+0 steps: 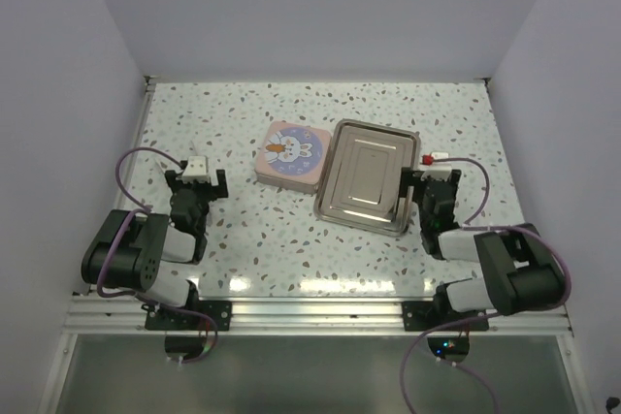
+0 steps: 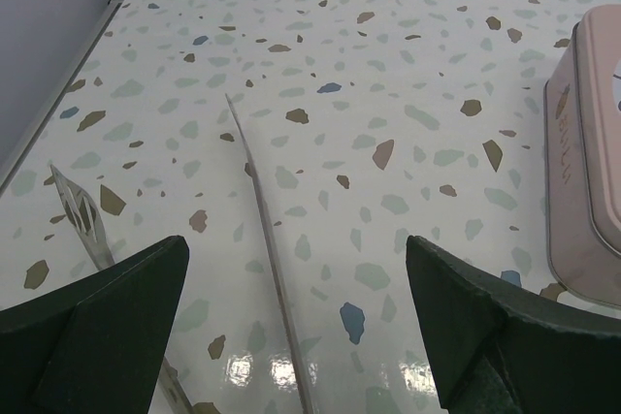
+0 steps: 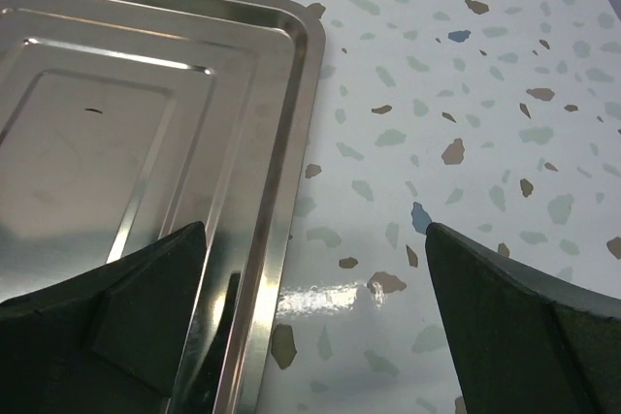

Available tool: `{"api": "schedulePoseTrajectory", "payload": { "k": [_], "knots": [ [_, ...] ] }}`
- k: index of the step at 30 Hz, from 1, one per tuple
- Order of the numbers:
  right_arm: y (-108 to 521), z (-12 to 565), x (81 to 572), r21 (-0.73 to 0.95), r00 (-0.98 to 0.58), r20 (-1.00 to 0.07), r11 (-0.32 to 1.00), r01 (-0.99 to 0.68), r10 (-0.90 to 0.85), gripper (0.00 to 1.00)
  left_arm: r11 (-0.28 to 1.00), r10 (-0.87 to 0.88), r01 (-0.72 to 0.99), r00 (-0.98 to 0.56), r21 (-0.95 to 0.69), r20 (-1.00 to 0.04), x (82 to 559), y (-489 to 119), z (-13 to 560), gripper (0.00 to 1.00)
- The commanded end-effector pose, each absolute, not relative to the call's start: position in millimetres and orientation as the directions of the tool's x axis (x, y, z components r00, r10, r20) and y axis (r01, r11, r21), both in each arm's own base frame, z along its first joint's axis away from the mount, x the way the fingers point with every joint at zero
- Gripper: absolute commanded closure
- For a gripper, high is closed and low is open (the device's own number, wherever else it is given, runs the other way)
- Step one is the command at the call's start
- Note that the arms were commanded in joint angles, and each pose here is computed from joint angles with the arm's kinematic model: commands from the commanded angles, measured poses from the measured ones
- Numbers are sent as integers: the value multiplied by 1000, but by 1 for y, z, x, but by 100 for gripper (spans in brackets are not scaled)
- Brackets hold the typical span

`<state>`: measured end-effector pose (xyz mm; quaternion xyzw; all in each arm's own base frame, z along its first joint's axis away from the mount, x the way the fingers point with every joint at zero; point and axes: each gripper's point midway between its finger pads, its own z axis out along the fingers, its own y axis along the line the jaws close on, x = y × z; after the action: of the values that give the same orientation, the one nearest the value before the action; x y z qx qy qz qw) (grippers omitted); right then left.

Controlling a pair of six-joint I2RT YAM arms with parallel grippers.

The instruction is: Pack the cookies

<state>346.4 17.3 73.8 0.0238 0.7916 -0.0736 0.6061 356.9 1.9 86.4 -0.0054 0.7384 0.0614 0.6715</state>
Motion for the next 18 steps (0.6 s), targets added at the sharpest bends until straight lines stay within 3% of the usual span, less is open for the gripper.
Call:
{"api": "schedulePoseTrajectory", "payload": {
  "k": [1,4,18],
  "knots": [
    [28,106,372,-57,-94,-994,996,70,-50,1,991,85,-107,17,83,-996,364,5,116,0],
    [35,93,379,-83,-96,-992,996,16,-81,1,991,87,-107,16,84,-996,364,5,116,0],
    [27,86,386,-77,-168,-984,995,71,-64,1,991,86,-99,7,85,-996,366,3,114,0]
  ]
}}
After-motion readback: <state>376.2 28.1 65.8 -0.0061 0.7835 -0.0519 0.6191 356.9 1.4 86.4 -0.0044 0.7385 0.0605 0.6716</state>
